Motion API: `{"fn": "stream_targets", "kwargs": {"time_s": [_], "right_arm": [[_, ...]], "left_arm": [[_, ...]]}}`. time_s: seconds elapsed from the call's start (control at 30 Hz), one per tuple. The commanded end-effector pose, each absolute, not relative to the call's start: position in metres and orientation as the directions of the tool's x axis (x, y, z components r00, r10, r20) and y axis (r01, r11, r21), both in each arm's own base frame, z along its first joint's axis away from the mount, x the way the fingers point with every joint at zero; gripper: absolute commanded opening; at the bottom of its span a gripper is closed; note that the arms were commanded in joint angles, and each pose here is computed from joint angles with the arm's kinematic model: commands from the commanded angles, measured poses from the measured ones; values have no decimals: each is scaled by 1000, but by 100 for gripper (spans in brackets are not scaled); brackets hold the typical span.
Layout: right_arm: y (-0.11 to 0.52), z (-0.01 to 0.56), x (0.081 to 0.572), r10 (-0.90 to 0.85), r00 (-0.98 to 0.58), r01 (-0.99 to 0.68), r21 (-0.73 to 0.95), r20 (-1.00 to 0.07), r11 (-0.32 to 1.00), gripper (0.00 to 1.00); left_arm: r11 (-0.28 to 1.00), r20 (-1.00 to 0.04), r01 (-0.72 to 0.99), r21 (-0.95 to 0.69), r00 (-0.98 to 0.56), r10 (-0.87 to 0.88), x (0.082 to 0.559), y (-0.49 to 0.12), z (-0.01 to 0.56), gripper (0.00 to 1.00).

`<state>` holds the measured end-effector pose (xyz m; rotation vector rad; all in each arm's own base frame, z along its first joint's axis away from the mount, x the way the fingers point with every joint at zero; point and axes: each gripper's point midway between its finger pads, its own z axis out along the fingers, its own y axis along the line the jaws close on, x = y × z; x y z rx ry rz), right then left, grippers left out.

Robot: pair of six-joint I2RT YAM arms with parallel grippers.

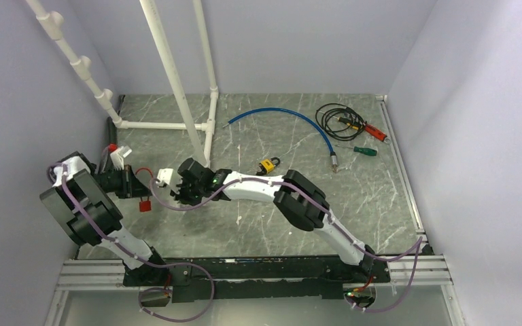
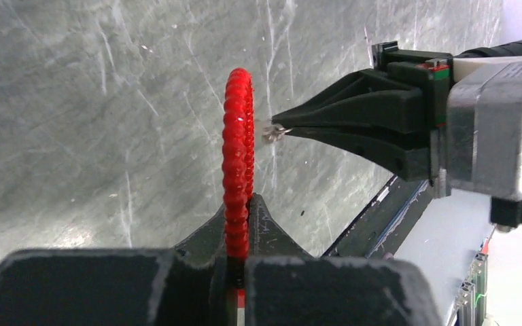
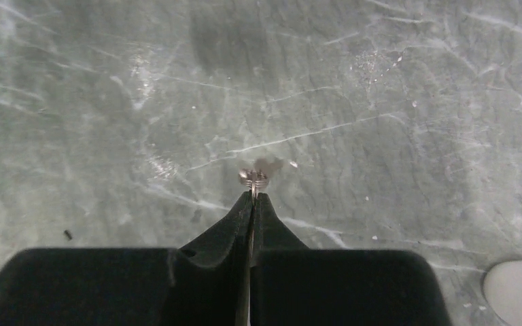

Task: Lock with the key
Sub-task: Place the lock at the center of the board.

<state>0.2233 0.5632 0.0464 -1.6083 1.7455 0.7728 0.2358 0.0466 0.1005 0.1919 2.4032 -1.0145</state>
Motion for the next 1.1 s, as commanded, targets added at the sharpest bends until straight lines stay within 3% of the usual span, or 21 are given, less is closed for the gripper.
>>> {"fn": "stream_targets", "kwargs": {"time_s": [0.0,0.27,0.37,0.67,0.8,1.0,1.07], "right_arm": [[582,54,232,-600,-31,-992,-47,-799,114,3],[585,44,237,-604,-22,-991,-63,-796,119,7],[586,42,236,-608,-19,-992,-60,-794,109,10],[586,60,229,-591,-23,-995,-38,-806,92,32],[586,85,227,-572,-18,-996,-37,-820,84,41],[571,127,220,-543,4,-996,-52,-839,73,63],[563,140,215,-535,17,-997,-56,-845,56,70]], "left_arm": [[719,-510,323,-615,-859,-50,242,37,86,6],[741,-447,294,-603,-895,-9,257,24,60,9],[742,-408,269,-615,-913,-8,261,25,52,15],[763,-385,246,-597,-923,-4,260,26,51,51],[792,-422,253,-556,-906,-7,266,31,69,65],[853,-521,274,-445,-854,2,279,49,108,98],[872,-561,292,-392,-827,25,282,53,121,99]]}}
